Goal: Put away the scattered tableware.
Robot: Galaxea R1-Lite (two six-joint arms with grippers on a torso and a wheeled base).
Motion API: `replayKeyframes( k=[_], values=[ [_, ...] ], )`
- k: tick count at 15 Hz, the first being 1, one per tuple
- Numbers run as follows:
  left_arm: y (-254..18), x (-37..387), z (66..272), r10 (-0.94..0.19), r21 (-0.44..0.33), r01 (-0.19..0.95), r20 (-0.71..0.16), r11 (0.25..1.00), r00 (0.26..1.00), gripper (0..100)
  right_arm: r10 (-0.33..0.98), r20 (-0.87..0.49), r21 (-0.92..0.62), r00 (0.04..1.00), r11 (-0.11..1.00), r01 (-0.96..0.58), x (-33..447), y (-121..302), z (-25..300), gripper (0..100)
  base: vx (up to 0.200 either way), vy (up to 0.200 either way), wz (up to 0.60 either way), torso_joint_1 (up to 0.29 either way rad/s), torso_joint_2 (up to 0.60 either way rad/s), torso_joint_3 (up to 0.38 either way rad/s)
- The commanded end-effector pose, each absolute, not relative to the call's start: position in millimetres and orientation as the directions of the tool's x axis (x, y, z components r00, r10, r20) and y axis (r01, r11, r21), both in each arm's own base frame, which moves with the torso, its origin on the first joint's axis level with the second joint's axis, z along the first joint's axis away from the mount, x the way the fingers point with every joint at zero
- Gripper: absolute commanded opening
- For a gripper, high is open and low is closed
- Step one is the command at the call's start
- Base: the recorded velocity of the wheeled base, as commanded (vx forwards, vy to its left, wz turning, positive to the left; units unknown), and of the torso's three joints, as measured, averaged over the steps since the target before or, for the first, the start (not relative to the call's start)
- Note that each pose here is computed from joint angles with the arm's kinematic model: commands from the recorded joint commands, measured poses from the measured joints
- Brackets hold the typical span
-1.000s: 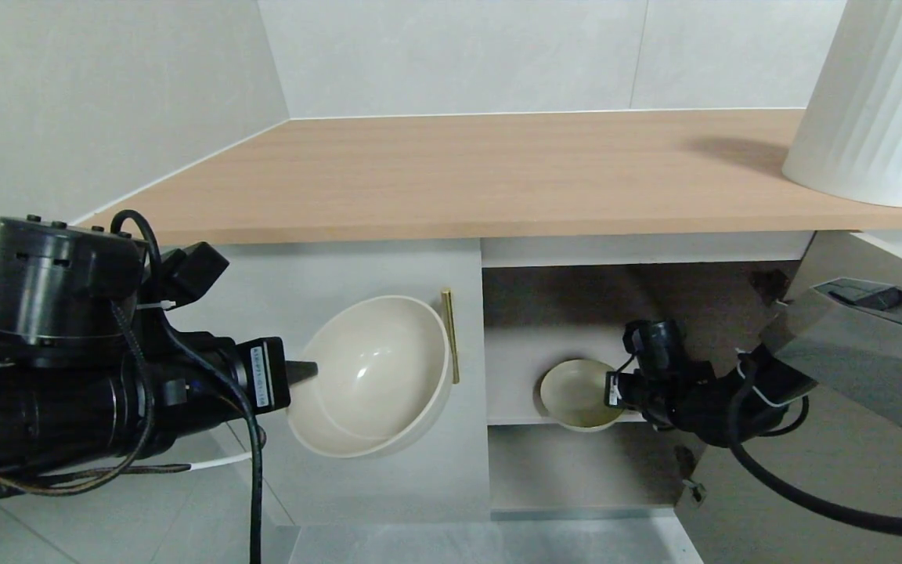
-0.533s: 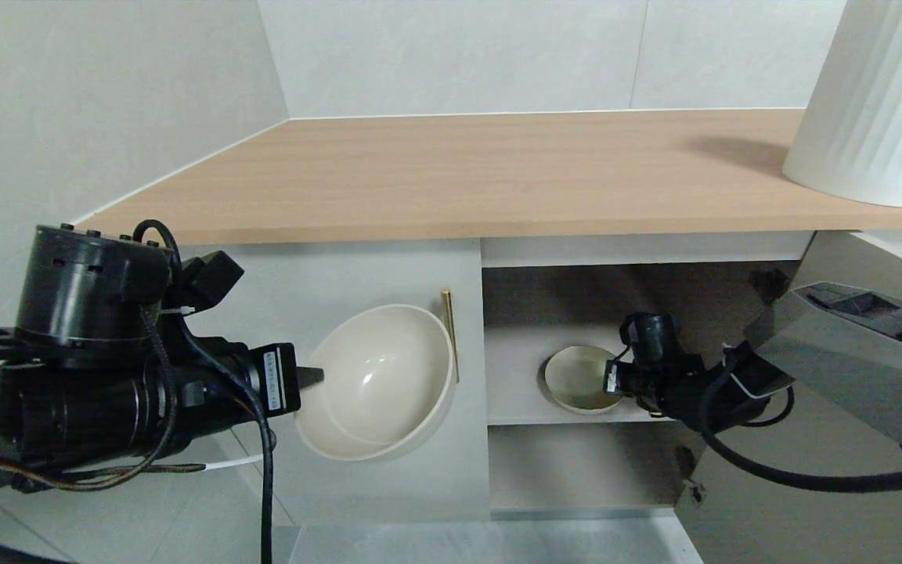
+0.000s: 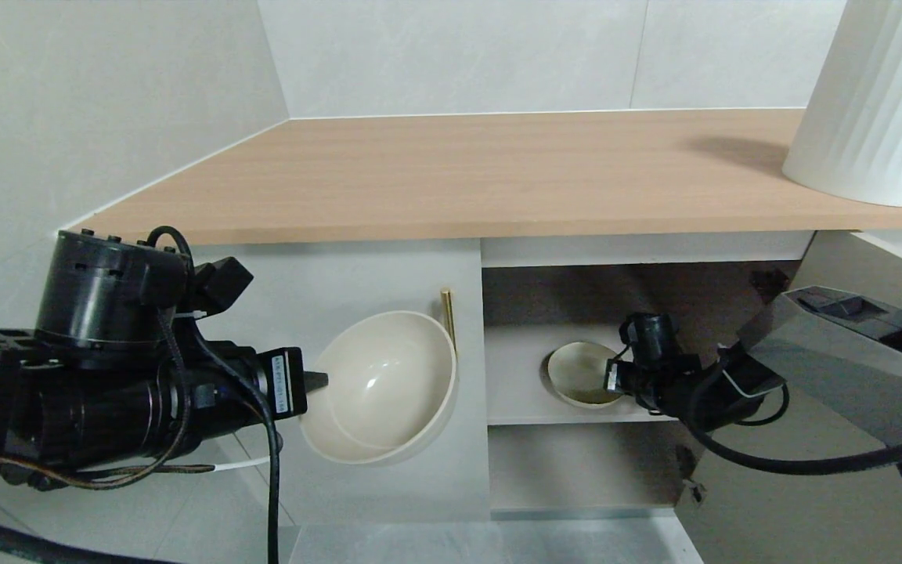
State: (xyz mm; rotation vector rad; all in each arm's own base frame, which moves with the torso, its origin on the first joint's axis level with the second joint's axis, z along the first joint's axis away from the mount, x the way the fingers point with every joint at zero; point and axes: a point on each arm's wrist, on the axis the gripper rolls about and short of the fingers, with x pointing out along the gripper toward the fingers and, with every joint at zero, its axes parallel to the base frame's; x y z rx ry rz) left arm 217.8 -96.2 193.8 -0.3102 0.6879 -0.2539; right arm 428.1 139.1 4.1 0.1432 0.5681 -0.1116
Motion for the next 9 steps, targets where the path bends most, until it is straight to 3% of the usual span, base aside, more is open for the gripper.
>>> replayKeyframes(
  k=[1, 3, 4, 9],
  values=[
    [-96.6, 218.9, 192.4, -0.328, -0.360, 0.124, -0.585, 0.924, 0.742, 0, -0.066, -0.542, 0.105, 0.838, 0.984, 0.146, 428.7, 138.8, 4.2, 0, 0.000, 0.000, 0.00, 0.000, 0.00, 0.000],
    [-97.0, 219.8, 191.5, -0.327, -0.360, 0.123, -0.587, 0.925, 0.741, 0, -0.066, -0.542, 0.105, 0.838, 0.984, 0.146, 428.7, 138.8, 4.2, 0, 0.000, 0.000, 0.00, 0.000, 0.00, 0.000],
    [-97.1, 220.1, 191.1, -0.327, -0.359, 0.123, -0.588, 0.925, 0.740, 0, -0.066, -0.540, 0.106, 0.839, 0.984, 0.146, 428.8, 138.8, 4.3, 100, 0.000, 0.000, 0.00, 0.000, 0.00, 0.000],
    [-99.0, 222.4, 187.4, -0.327, -0.357, 0.121, -0.601, 0.926, 0.730, 0, -0.065, -0.530, 0.120, 0.846, 0.981, 0.150, 429.5, 138.3, 9.8, 100, 0.000, 0.000, 0.00, 0.000, 0.00, 0.000]
  ],
)
